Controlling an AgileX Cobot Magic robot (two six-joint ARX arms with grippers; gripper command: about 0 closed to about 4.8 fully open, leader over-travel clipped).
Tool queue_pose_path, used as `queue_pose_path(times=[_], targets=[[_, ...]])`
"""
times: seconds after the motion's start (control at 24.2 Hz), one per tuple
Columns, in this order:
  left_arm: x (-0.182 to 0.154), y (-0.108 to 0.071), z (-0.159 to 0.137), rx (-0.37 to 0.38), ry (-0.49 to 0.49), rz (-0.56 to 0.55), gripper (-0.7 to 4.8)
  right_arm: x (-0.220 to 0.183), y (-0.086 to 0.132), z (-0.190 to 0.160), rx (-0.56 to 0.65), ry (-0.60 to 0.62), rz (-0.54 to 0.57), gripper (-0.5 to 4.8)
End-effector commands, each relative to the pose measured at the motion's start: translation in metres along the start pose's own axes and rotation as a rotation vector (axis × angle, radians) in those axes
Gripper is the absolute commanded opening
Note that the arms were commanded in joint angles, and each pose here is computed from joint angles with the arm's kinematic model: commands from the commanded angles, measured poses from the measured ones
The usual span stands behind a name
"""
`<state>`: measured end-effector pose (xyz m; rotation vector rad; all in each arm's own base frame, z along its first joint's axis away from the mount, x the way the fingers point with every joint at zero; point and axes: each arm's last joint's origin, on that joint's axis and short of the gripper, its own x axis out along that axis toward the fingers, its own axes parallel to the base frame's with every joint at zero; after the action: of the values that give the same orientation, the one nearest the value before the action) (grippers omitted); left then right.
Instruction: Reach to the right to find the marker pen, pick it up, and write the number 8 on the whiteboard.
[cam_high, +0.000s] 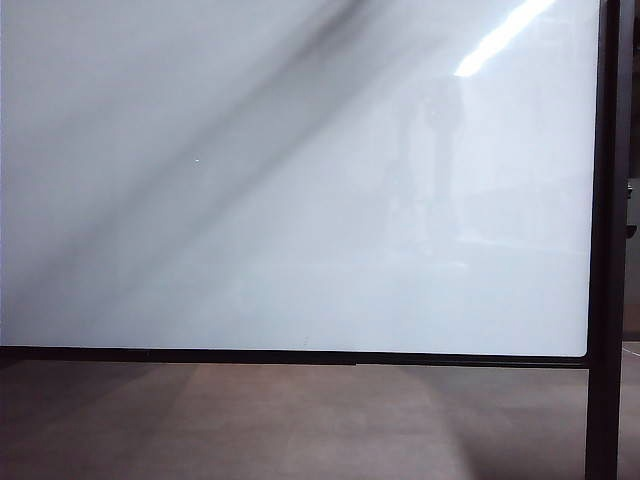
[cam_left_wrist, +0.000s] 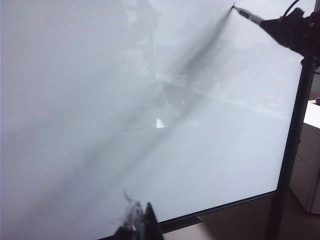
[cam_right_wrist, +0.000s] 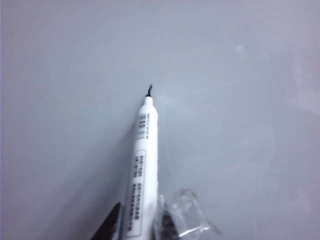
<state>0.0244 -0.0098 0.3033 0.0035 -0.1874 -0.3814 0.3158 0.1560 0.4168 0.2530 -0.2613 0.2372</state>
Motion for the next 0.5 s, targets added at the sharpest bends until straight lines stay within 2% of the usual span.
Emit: queue_pose_path(times=[0.04, 0.5], targets=[[-0.001, 0.000, 0.003, -0.001, -0.012, 0.002, -0.05, -0.001, -0.003, -0.015, 0.006, 0.063, -0.027, -0.05], [-0.001, 0.000, 0.002, 0.000, 0.001, 0.001, -0.05, -0.011, -0.011, -0.053, 0.048, 0.165, -0.058, -0.05]])
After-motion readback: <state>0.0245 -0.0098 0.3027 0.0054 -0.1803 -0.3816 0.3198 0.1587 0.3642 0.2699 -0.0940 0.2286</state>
